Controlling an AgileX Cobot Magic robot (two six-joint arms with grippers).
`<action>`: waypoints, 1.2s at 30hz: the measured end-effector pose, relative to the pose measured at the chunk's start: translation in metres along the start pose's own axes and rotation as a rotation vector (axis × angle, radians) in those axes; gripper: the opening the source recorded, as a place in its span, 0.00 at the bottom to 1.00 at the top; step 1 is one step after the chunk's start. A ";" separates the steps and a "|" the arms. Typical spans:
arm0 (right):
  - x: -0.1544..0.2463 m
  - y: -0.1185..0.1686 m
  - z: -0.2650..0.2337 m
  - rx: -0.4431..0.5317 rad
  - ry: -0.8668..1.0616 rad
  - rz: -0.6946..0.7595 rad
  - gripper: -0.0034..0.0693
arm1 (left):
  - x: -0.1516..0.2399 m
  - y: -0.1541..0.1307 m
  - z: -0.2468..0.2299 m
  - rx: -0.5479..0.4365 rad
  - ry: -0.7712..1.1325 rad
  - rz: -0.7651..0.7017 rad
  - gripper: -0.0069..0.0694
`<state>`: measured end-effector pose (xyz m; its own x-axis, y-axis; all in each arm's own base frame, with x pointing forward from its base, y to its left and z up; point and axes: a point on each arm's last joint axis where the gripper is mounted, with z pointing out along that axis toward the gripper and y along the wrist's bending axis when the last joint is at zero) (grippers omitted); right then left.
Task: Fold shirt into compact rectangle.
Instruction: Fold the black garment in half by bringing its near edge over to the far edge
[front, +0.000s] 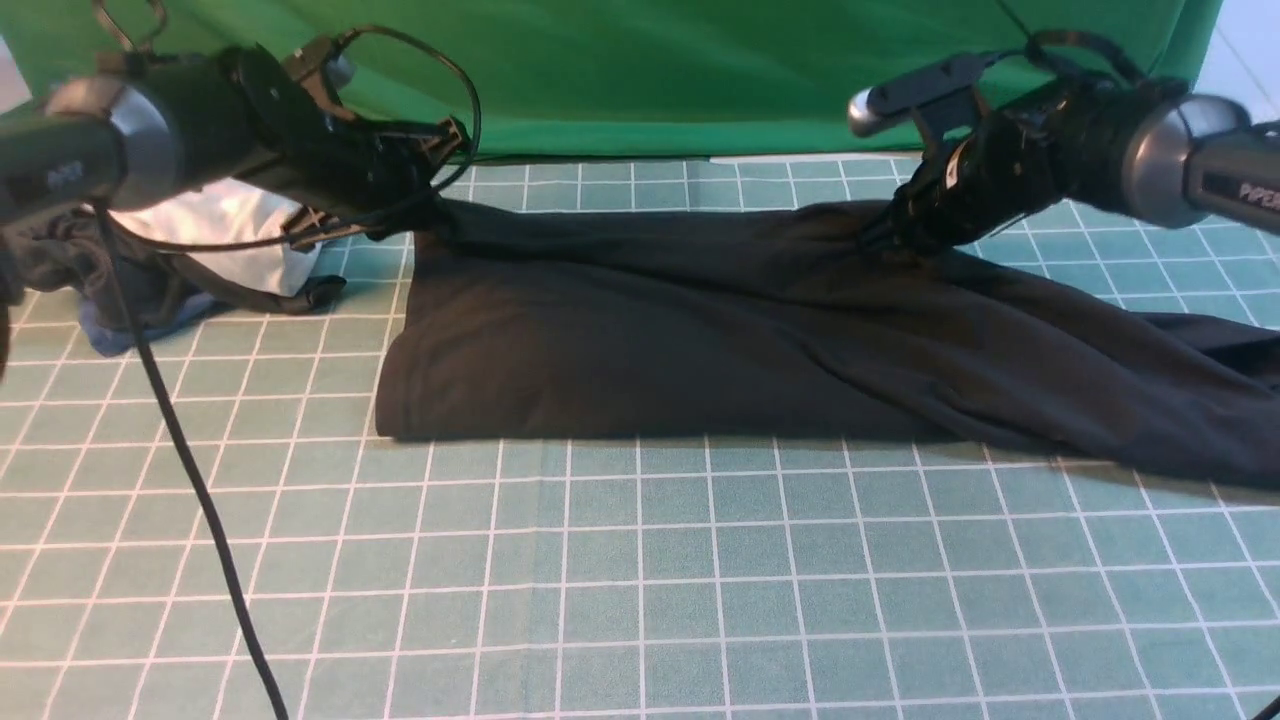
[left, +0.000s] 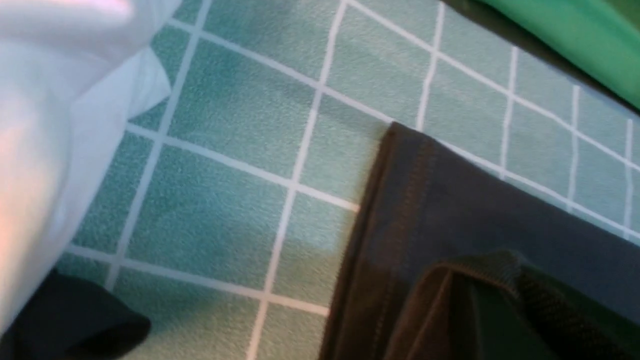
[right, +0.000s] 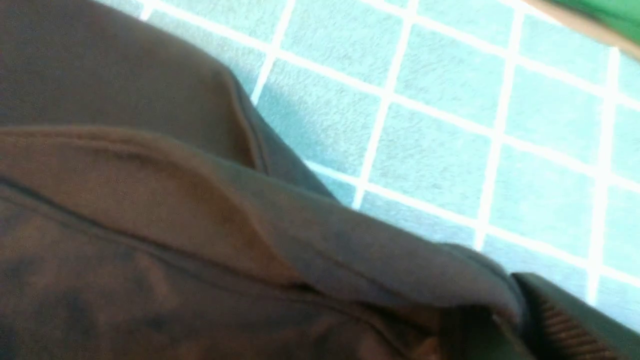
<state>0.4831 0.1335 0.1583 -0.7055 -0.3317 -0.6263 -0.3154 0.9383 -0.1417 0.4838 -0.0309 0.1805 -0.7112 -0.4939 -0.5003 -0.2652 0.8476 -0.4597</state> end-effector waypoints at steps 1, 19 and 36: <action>0.001 0.000 0.003 -0.001 -0.006 -0.006 0.34 | 0.001 0.002 0.004 -0.004 -0.004 0.000 0.11; -0.033 -0.015 -0.053 -0.063 0.113 0.057 0.52 | -0.002 0.002 0.005 -0.001 -0.031 -0.009 0.11; -0.005 -0.005 0.008 -0.086 0.156 0.050 0.29 | -0.002 0.002 0.005 -0.001 -0.031 -0.015 0.11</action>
<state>0.4935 0.1310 0.1556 -0.8091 -0.3024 -0.5039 -0.3262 0.9443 -0.0428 0.4880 -0.0295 0.1767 -0.6866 -0.5126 -0.5156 -0.2765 0.8400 -0.4669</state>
